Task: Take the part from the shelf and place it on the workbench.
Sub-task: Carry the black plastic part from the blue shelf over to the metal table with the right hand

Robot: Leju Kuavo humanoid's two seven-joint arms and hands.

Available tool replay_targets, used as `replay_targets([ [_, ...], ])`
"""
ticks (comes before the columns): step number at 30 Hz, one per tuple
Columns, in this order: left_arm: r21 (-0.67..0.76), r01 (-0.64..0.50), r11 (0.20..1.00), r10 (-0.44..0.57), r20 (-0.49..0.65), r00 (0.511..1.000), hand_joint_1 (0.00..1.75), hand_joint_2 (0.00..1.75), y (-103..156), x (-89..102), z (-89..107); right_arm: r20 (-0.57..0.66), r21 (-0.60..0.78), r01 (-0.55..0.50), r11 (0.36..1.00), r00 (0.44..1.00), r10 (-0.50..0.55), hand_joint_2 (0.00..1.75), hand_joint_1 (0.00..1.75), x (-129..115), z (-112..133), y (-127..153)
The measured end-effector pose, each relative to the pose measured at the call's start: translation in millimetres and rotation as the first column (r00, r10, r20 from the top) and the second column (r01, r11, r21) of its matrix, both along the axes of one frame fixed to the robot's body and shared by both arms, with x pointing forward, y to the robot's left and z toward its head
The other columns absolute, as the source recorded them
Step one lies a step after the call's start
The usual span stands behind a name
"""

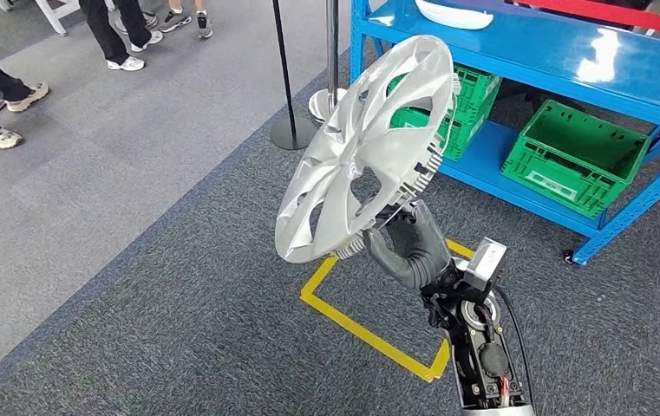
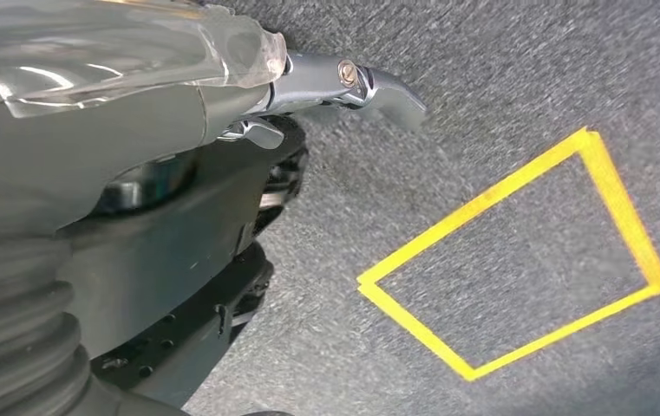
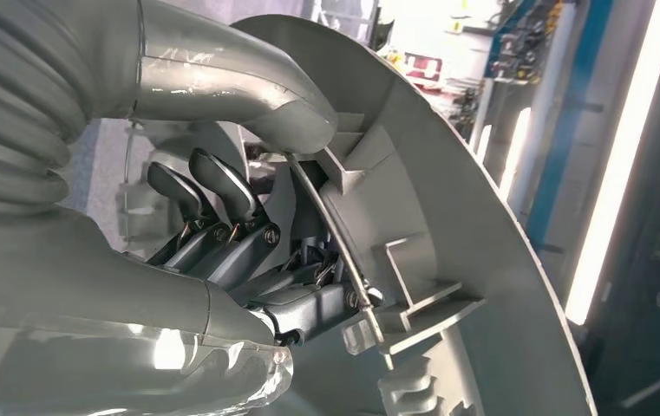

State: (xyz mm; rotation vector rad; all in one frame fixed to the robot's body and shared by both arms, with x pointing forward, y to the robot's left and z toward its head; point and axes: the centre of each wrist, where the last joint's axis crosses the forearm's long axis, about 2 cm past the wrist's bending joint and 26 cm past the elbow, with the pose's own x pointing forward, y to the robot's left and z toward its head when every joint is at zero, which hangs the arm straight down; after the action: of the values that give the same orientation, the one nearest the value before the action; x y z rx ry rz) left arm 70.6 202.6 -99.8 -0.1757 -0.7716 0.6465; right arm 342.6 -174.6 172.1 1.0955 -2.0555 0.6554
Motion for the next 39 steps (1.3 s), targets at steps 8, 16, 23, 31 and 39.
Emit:
replay_targets([
  [8, 0.006, 0.009, 1.0, -0.009, 0.005, 1.0, 0.0, 1.75, 1.0, 1.4, 0.1, 0.001, 0.001, 0.004, 1.0, 1.0, -0.004, 1.75, 1.75, -4.3, -2.6, -2.6],
  [16, 0.009, 0.019, 1.0, -0.019, 0.014, 1.0, 0.0, 1.75, 0.2, 3.4, 0.6, 0.006, -0.003, 0.008, 1.0, 1.0, -0.008, 1.75, 1.75, -8.7, -4.0, -5.6],
  [23, 0.007, 0.022, 1.0, -0.022, 0.015, 1.0, 0.0, 1.75, 0.4, 3.9, 0.6, -0.008, -0.015, 0.013, 1.0, 1.0, -0.013, 1.75, 1.75, -13.7, -11.1, -9.7],
  [31, 0.01, 0.021, 1.0, -0.021, 0.022, 1.0, 0.0, 1.75, 1.5, 5.4, 0.7, 0.004, -0.011, 0.015, 1.0, 1.0, -0.015, 1.75, 1.75, -14.5, -8.4, -10.2],
  [39, 0.011, 0.021, 1.0, -0.021, 0.025, 0.999, 0.0, 1.75, 2.1, 5.8, 0.7, 0.003, -0.011, 0.015, 1.0, 1.0, -0.015, 1.75, 1.75, -15.0, -8.7, -10.3],
])
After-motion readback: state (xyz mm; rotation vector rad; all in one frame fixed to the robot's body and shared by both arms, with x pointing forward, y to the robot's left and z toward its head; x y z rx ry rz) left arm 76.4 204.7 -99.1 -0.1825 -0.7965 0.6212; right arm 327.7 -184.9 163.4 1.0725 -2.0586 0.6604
